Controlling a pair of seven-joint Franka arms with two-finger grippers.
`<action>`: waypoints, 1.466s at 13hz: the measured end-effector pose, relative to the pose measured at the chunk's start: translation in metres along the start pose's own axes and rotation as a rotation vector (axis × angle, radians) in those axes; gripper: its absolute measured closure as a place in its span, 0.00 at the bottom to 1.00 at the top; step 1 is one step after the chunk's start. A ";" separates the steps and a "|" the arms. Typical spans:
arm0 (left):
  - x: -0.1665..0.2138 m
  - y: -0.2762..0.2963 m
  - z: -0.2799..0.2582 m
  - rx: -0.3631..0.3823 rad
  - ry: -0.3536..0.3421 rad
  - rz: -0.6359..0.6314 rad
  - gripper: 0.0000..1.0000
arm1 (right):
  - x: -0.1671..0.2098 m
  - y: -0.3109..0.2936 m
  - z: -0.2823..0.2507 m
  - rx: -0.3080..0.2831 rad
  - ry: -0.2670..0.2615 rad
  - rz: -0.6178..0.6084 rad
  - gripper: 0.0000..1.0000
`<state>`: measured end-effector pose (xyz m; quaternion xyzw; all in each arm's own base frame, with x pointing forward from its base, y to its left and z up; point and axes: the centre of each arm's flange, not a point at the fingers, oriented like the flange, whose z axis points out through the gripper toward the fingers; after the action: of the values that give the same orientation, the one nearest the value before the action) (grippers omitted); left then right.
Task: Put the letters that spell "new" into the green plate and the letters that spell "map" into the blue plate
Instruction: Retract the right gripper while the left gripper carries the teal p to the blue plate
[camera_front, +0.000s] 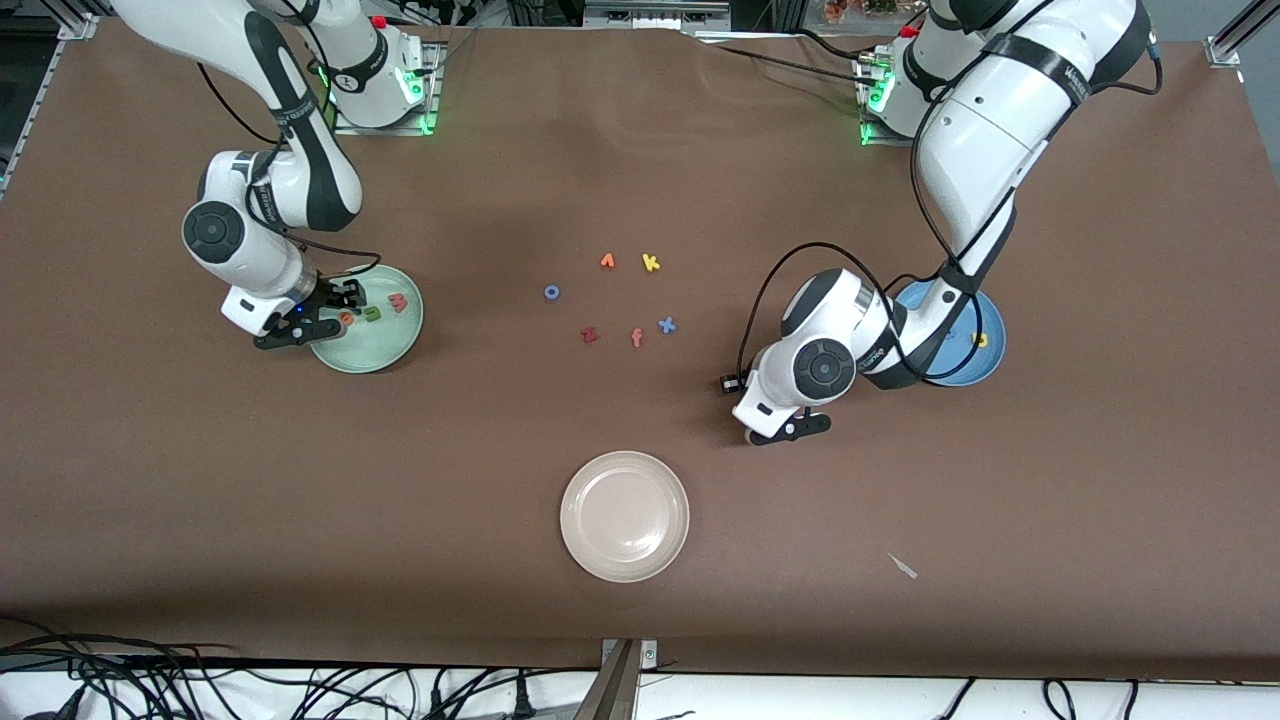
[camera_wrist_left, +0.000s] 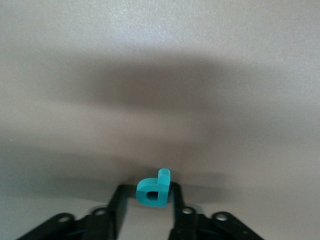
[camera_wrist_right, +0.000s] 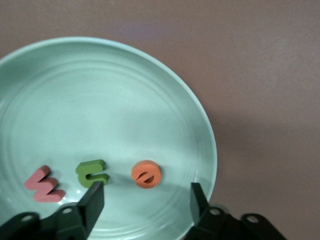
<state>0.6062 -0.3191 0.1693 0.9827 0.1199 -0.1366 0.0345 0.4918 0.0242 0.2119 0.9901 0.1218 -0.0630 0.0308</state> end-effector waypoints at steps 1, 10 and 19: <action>0.000 0.000 0.000 0.000 0.000 -0.005 0.64 | 0.005 0.000 -0.016 0.013 -0.026 -0.001 0.04; 0.020 -0.052 -0.052 0.094 -0.090 0.022 0.71 | 0.047 -0.003 -0.245 0.095 -0.245 -0.035 0.00; 0.032 -0.206 -0.061 0.194 -0.405 0.240 0.71 | 0.042 -0.005 -0.364 0.103 -0.157 0.165 0.00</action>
<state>0.6017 -0.1058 0.2120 0.9413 -0.0206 -0.3364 -0.0209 0.5737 0.0667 0.5670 0.9890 0.0338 -0.1439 -0.0057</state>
